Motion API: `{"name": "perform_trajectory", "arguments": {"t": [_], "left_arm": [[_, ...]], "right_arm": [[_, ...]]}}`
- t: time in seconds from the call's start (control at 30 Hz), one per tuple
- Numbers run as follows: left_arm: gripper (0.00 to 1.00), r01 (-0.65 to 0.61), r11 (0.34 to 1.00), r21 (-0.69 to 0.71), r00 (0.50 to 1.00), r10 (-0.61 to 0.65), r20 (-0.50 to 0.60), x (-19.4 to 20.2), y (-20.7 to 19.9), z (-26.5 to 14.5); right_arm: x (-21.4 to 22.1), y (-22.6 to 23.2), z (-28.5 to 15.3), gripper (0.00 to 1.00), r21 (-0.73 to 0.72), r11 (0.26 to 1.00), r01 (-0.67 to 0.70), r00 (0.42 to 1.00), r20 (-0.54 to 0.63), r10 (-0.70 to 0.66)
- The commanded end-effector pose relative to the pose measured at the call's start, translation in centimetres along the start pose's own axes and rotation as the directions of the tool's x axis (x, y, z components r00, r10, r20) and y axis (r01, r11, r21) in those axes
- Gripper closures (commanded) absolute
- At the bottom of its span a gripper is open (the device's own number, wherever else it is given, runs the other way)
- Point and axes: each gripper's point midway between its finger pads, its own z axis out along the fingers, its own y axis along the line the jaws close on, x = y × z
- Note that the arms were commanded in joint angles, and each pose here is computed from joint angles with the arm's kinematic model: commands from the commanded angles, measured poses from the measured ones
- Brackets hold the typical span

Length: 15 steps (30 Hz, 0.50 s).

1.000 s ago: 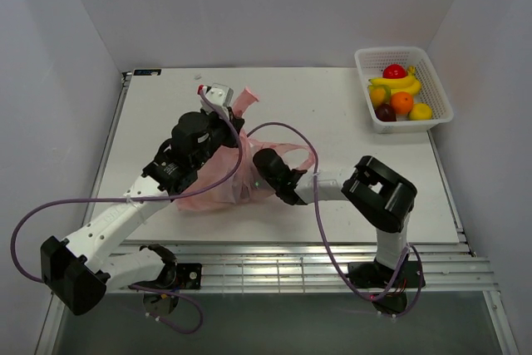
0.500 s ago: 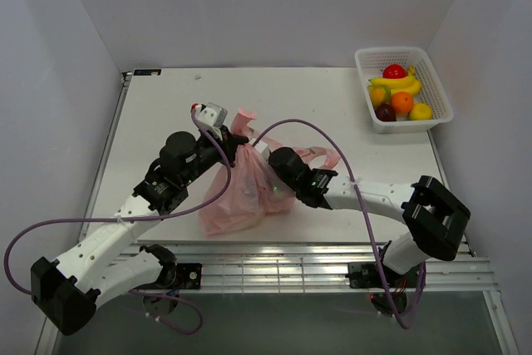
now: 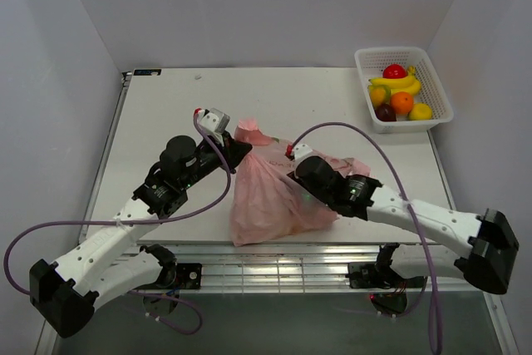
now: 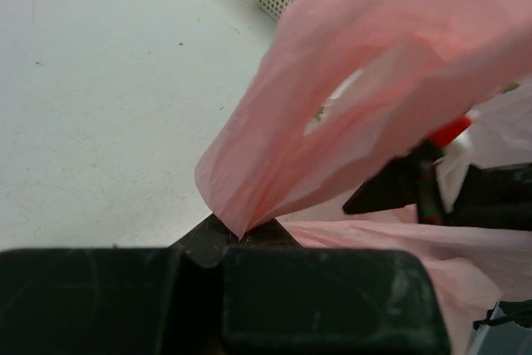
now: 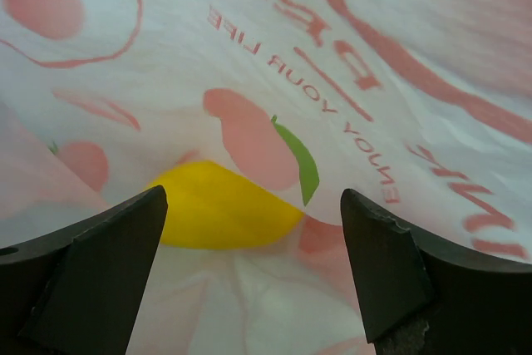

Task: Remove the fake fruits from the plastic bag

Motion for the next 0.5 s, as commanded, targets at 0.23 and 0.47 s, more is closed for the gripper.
{"name": "perform_trajectory", "arguments": {"t": [0.23,0.47], "left_arm": [[1.00,-0.044,0.989,0.138,0.992,0.026,0.126,-3.4,-2.8,-0.2],[1.00,-0.107,0.955,0.277,0.988,0.070,0.141,-6.5,-5.5,2.9]], "right_arm": [[-4.3,-4.1,-10.9,0.10,0.124,0.971,-0.206,0.952,0.255,0.169],[-13.4,-4.1,-11.2,0.10,0.213,0.957,-0.200,0.914,0.392,0.104]]}}
